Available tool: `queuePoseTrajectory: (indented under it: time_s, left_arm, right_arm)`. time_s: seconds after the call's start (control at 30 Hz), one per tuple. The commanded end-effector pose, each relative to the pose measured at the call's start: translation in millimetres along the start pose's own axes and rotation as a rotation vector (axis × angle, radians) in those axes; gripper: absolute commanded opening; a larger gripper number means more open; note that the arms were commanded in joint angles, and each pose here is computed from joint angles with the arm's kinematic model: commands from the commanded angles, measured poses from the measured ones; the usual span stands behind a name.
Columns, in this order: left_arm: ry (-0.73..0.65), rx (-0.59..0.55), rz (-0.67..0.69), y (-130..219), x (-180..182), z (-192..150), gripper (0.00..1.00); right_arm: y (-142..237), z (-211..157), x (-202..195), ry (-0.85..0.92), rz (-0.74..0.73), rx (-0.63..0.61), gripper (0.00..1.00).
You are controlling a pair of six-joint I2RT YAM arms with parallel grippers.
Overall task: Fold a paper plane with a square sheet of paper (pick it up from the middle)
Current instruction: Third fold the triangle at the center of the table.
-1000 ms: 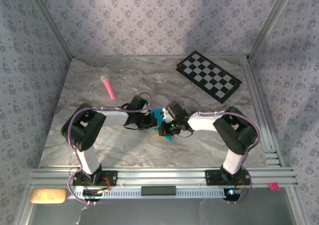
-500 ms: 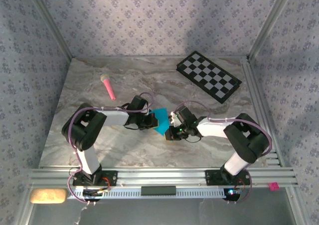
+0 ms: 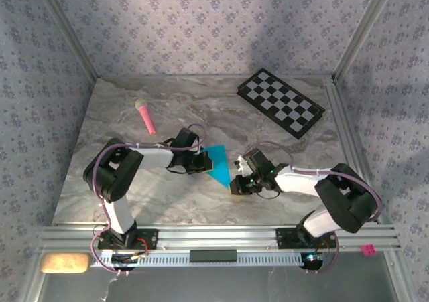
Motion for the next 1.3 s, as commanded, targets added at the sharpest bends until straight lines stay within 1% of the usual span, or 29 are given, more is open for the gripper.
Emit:
queuePoseTrajectory:
  time_s: [0.0,0.1,0.2,0.23,0.3,0.4,0.5,0.63,0.67,0.73,0.8,0.93,1.0,1.13,1.2,1.27]
  left_arm:
    - [0.065,0.039,0.184,-7,45,-15,0.02]
    - [0.084,0.04,0.163,-4,41,-18,0.02]
    - [0.134,0.033,0.149,-1,36,-22,0.03]
    - [0.155,0.024,0.137,0,35,-24,0.03]
    - [0.201,-0.001,0.118,4,31,-26,0.04]
    - [0.212,-0.043,0.053,12,14,-28,0.06]
    - [0.159,-0.115,0.033,31,-2,-24,0.13]
    - [0.089,-0.208,0.087,59,-7,-17,0.29]
    - [0.087,-0.217,0.092,64,-5,-14,0.32]
    - [0.097,-0.211,0.089,69,-1,-10,0.35]
    - [0.12,-0.188,0.062,71,3,-7,0.36]
    - [0.155,-0.155,0.023,72,10,-4,0.37]
    - [0.166,-0.153,0.016,72,13,-2,0.37]
    - [0.183,-0.12,-0.023,70,12,-1,0.38]
    - [0.197,-0.097,-0.03,66,13,0,0.38]
    - [0.206,-0.08,-0.035,64,14,1,0.38]
  right_arm:
    - [14,-7,-5,-0.026,-0.064,0.008,0.13]
    - [28,10,-4,-0.02,-0.121,-0.056,0.15]
    - [37,21,-18,-0.039,-0.262,-0.082,0.18]
    - [36,24,-20,-0.041,-0.276,-0.085,0.2]
    - [34,33,-16,-0.037,-0.269,-0.098,0.28]
    - [30,47,-9,-0.034,-0.259,-0.124,0.34]
    - [25,56,-4,-0.021,-0.254,-0.125,0.37]
    - [15,66,3,-0.009,-0.237,-0.118,0.39]
    - [14,68,4,-0.008,-0.232,-0.118,0.39]
    - [8,72,7,-0.005,-0.213,-0.115,0.39]
    - [4,77,8,-0.004,-0.201,-0.114,0.37]
    - [-4,82,10,0.002,-0.177,-0.1,0.37]
    - [-7,84,11,0.002,-0.164,-0.092,0.35]
    - [-12,85,11,0.002,-0.143,-0.081,0.33]
    - [-13,85,13,0.004,-0.128,-0.082,0.26]
    - [-12,85,13,0.006,-0.123,-0.088,0.22]
Point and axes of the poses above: each hand's point on the last joint's axis, 136 mm out from that joint toward the fingers, its own y axis back along the fingers, its own x axis along the line the jaws close on, z = x × y, the point moved 3 cm from there along y, back along the fingers, and after that the axes turned 12 degrees about y, right-handed, at the moved point
